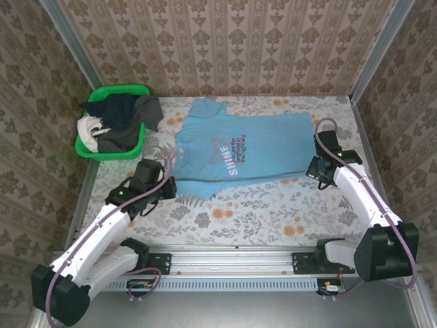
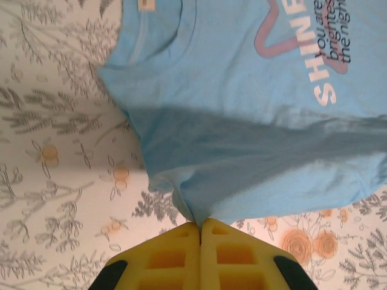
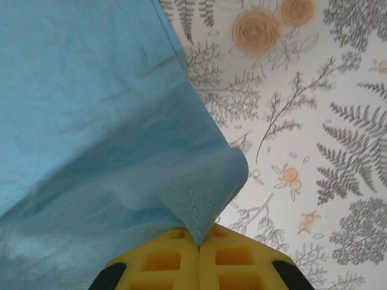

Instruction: Fold and stack the t-shirts

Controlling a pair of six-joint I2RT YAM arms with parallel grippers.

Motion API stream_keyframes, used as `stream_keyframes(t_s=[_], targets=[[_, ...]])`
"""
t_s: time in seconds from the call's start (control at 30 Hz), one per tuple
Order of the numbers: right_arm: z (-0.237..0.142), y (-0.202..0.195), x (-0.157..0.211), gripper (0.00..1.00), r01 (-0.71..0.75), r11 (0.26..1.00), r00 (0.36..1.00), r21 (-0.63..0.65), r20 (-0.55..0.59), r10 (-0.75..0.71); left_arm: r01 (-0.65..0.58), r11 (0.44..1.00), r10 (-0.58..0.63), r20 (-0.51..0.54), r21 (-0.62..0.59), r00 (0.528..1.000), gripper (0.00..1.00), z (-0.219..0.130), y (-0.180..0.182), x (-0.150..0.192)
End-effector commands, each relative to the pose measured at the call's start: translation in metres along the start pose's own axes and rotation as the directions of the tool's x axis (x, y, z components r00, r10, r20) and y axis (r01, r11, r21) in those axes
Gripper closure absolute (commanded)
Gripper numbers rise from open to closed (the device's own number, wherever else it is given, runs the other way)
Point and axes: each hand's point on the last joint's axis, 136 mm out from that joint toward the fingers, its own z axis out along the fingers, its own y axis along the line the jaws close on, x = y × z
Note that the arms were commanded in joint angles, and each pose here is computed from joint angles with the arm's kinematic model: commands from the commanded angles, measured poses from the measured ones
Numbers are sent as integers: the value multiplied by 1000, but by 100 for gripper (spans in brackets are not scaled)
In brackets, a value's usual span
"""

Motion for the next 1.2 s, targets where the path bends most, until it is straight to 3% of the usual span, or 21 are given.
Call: stream_keyframes(t_s=[0.0,0.07,0.27,0.3,0.33,0.4,0.53,0.7,0.83,0.97,1.07,1.17], targets=[[-8,-7,-11,100,100,994,995,44,4,-101,-45,999,45,49,3,998,100,-7,0,-24],[-12,-5,-18,100,137,989,990,46,9,-138,-48,999,48,58,1,997,100,-8,1,-33],[-8,36,-29,100,280,950,960,-136,61,-274,-53,999,53,43,-1,998,100,-4,2,-35],[-4,46,-29,95,296,939,955,-175,64,-289,-50,999,50,34,-4,998,100,-1,4,-32],[-1,58,-28,82,307,924,952,-229,60,-301,-42,999,42,26,-5,999,100,0,6,-29],[5,76,-23,78,323,898,945,-297,51,-323,-30,1000,30,9,-9,1000,100,3,9,-21],[23,90,-16,54,391,885,919,-253,47,-392,-5,1000,5,-7,-21,1000,100,8,17,-8],[14,65,-3,62,284,949,957,-136,-18,-289,4,999,-5,-35,-32,999,100,13,22,0],[-7,43,27,64,179,972,984,-153,47,-174,13,999,-14,-36,-38,999,100,16,24,3],[20,31,44,59,233,970,972,-74,-17,-235,18,1000,-19,-50,-24,999,100,19,23,4],[36,50,45,57,292,951,952,-100,-66,-299,8,1000,-10,-59,-23,998,100,20,23,6],[56,53,40,57,353,935,929,-17,-113,-353,15,1000,-16,-61,-22,998,100,21,24,7]])
